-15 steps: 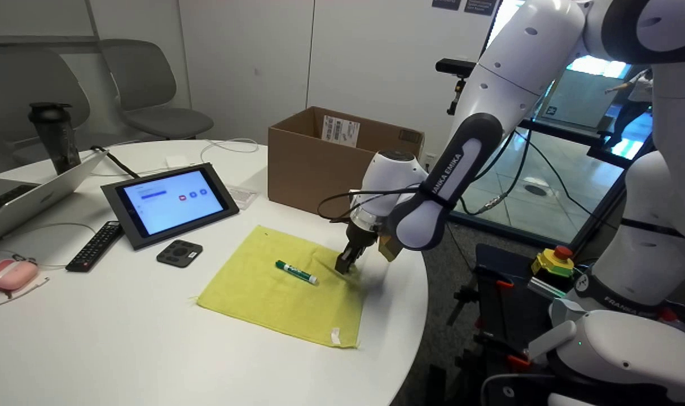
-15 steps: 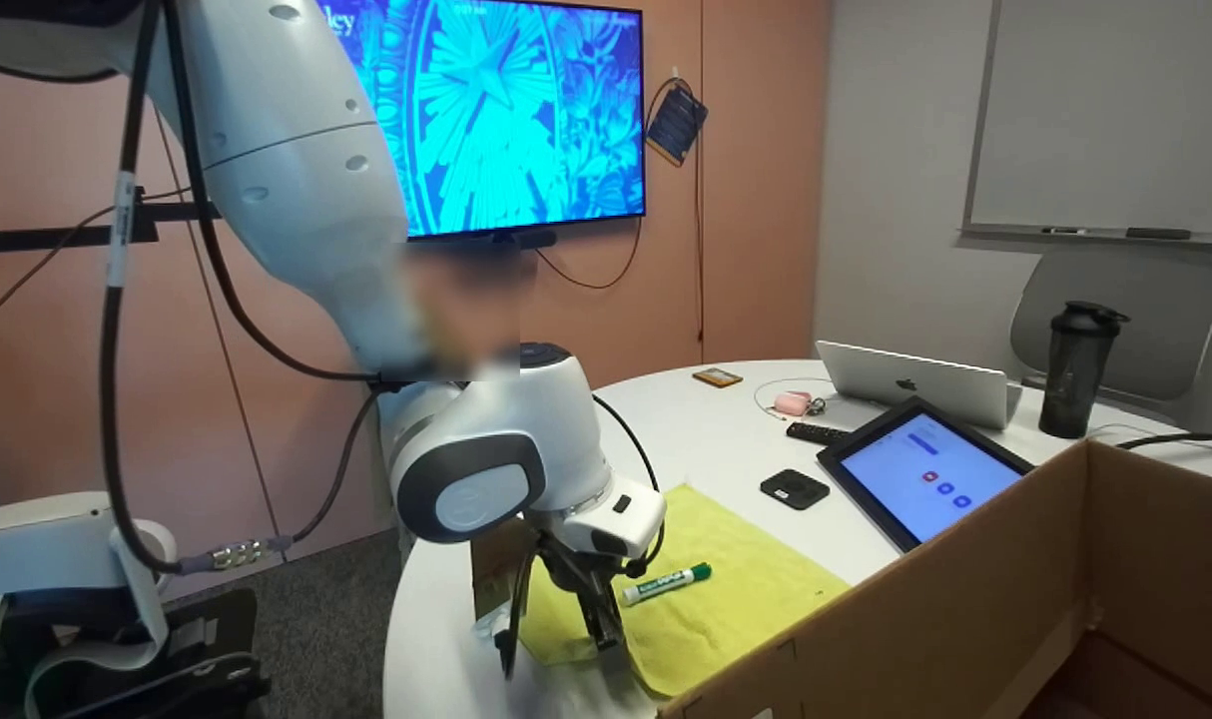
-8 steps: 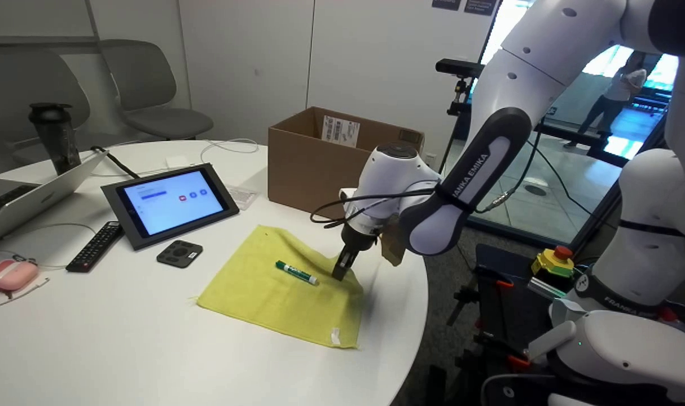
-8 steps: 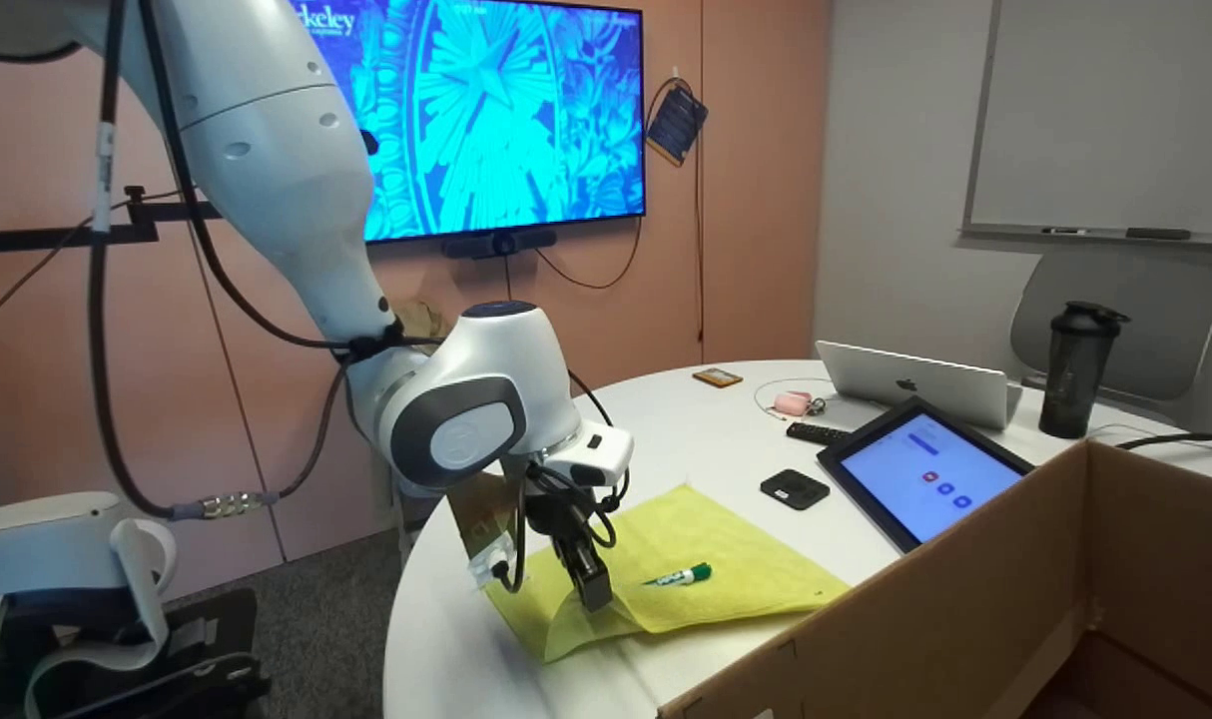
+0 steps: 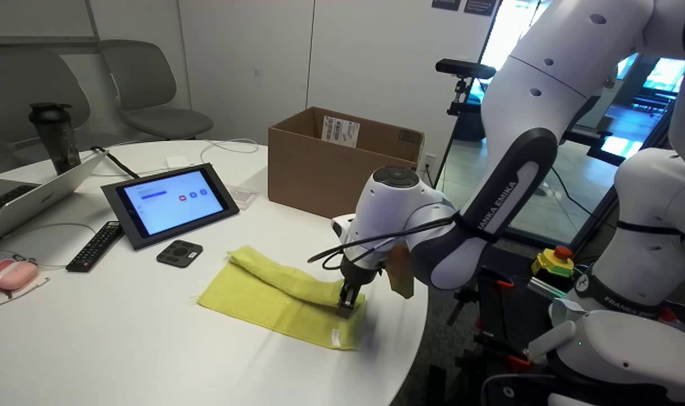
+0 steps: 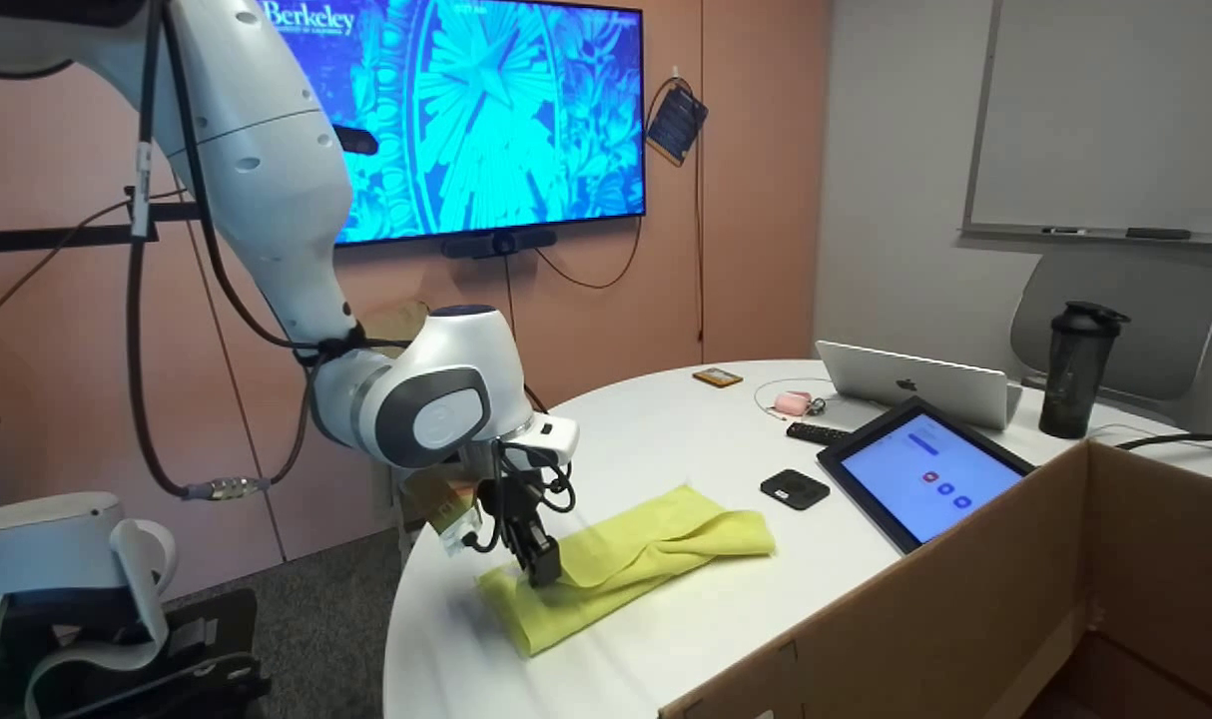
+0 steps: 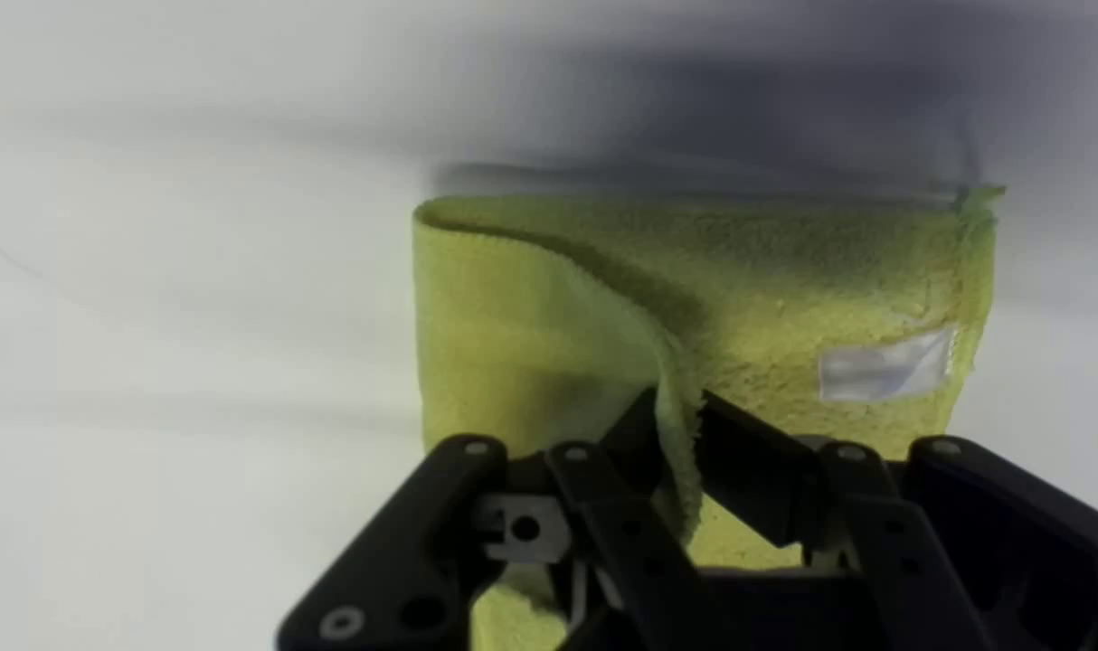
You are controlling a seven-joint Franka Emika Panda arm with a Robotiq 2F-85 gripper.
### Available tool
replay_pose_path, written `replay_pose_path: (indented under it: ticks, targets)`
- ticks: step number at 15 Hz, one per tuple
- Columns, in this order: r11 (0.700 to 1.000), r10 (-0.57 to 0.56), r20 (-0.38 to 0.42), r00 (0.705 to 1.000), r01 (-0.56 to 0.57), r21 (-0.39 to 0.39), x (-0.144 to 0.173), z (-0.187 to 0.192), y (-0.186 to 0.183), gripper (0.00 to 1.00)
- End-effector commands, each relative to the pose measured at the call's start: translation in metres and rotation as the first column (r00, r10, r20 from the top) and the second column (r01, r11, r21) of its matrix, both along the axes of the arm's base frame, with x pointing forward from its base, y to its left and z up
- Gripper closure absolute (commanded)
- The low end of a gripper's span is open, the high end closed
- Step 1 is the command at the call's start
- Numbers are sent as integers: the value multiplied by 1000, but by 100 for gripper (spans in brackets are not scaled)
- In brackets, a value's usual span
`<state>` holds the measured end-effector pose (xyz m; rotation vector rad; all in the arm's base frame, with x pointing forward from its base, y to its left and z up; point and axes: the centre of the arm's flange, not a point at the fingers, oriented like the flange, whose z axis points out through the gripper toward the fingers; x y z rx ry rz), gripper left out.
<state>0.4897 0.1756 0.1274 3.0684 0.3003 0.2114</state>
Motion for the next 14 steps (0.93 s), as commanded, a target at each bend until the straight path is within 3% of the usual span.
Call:
replay_pose_path:
  ticks: [1, 7, 8, 10, 14]
  targets:
    - [1000, 18, -27, 999, -19, -24, -5, -12, 28, 95]
    - [999, -27, -52, 998, 25, -32, -10, -22, 61, 94]
    - [999, -37, -53, 998, 36, -25, -10, -21, 65, 63]
    - [999, -49, -45, 998, 48, -19, -9, -13, 73, 56]
    - [999, -46, -17, 999, 46, -3, -5, -3, 90, 25]
